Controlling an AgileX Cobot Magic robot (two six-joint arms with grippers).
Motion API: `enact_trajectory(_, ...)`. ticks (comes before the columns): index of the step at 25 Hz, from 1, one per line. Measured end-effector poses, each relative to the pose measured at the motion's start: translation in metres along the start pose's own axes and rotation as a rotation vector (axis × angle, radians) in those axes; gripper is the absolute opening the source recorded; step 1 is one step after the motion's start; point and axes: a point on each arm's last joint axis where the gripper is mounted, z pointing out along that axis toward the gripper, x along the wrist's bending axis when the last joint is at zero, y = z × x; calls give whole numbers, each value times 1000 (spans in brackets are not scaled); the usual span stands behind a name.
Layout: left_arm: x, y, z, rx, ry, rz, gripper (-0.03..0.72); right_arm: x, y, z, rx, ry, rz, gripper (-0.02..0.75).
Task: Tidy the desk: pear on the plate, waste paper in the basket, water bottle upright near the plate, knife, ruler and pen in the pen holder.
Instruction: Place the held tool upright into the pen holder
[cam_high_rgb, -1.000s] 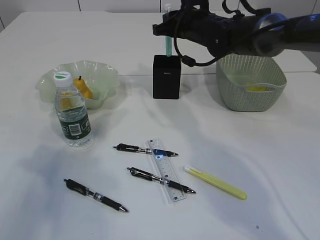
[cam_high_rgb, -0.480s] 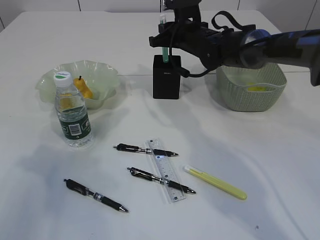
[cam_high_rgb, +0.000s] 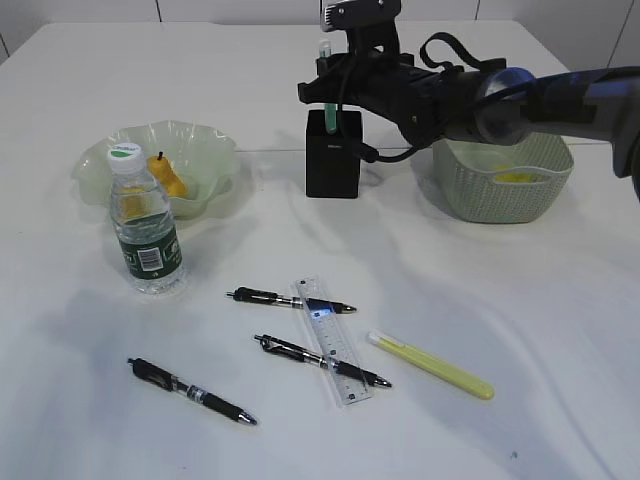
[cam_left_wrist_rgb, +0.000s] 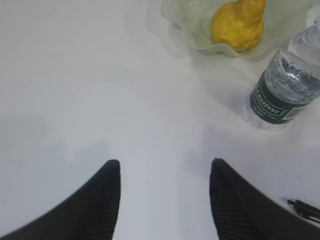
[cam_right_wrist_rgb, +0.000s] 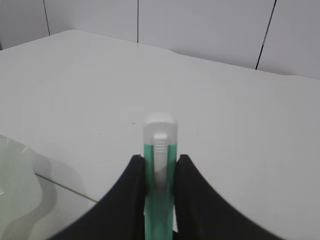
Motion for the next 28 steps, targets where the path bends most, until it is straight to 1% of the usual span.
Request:
enact_trajectory(18, 0, 0, 0, 0, 0, 0, 402, 3, -27, 8, 57, 5, 15, 150)
enact_trajectory(28, 0, 0, 0, 0, 0, 0, 402, 1, -21, 11, 63, 1, 16, 221)
